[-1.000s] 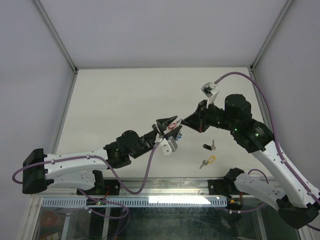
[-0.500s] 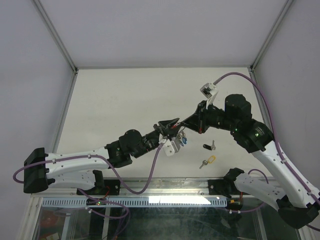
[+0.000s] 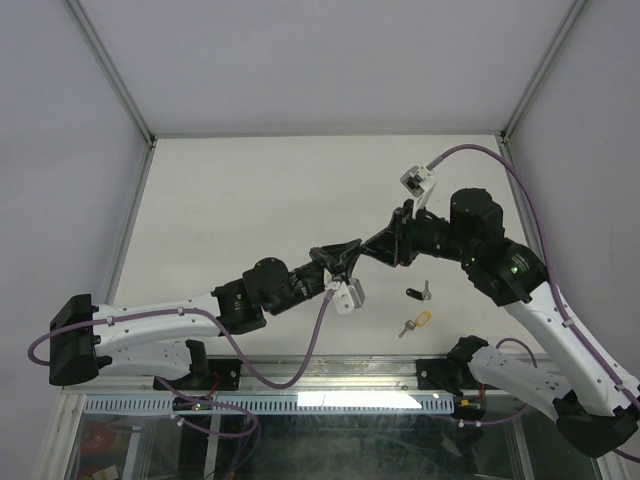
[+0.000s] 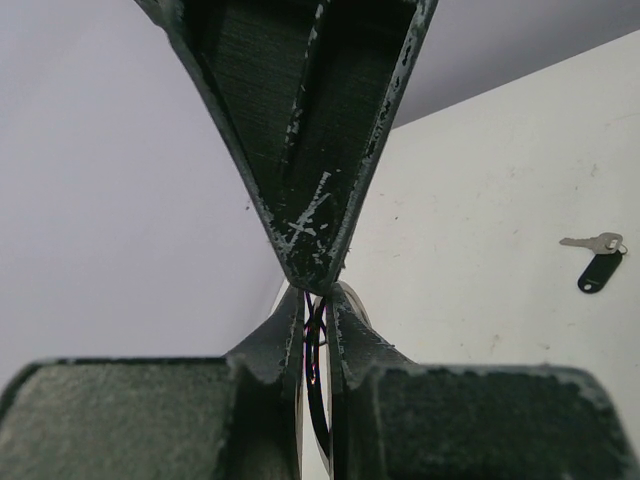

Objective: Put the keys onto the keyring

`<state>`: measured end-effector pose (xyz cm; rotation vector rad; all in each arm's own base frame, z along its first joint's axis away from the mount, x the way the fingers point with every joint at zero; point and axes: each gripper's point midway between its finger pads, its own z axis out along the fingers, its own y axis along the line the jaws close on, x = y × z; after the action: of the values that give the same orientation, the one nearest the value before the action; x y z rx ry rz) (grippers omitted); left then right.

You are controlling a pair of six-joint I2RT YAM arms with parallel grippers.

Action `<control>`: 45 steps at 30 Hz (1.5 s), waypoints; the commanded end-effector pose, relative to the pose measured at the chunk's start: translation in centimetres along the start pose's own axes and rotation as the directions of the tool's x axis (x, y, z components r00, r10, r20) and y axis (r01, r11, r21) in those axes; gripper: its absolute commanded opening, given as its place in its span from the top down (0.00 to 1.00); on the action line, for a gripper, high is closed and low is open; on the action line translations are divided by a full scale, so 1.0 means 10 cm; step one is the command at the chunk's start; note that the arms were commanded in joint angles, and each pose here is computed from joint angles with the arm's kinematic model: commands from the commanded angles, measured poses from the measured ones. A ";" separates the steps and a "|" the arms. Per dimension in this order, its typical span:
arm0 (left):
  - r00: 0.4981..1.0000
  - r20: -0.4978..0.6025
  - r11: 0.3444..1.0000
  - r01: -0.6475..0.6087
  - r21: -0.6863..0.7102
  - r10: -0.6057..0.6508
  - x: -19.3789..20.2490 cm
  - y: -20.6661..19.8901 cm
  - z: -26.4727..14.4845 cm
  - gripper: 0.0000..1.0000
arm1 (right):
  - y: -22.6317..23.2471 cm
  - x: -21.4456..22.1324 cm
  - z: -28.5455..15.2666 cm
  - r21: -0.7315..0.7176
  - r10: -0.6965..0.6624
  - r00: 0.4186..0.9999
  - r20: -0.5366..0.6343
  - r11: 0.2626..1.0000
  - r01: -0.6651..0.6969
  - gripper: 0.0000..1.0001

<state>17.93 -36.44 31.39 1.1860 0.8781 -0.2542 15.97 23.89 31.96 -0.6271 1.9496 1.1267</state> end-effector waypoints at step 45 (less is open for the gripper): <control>0.884 -0.063 0.886 -0.464 -0.013 0.462 -0.06 0.39 -0.24 1.00 | -0.30 -0.68 -0.62 0.320 -0.176 0.889 0.422 0.947 0.036 0.60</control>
<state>18.41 -34.99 30.13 1.3904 0.7522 -0.0039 18.26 19.20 34.55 -0.3801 1.8051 0.8714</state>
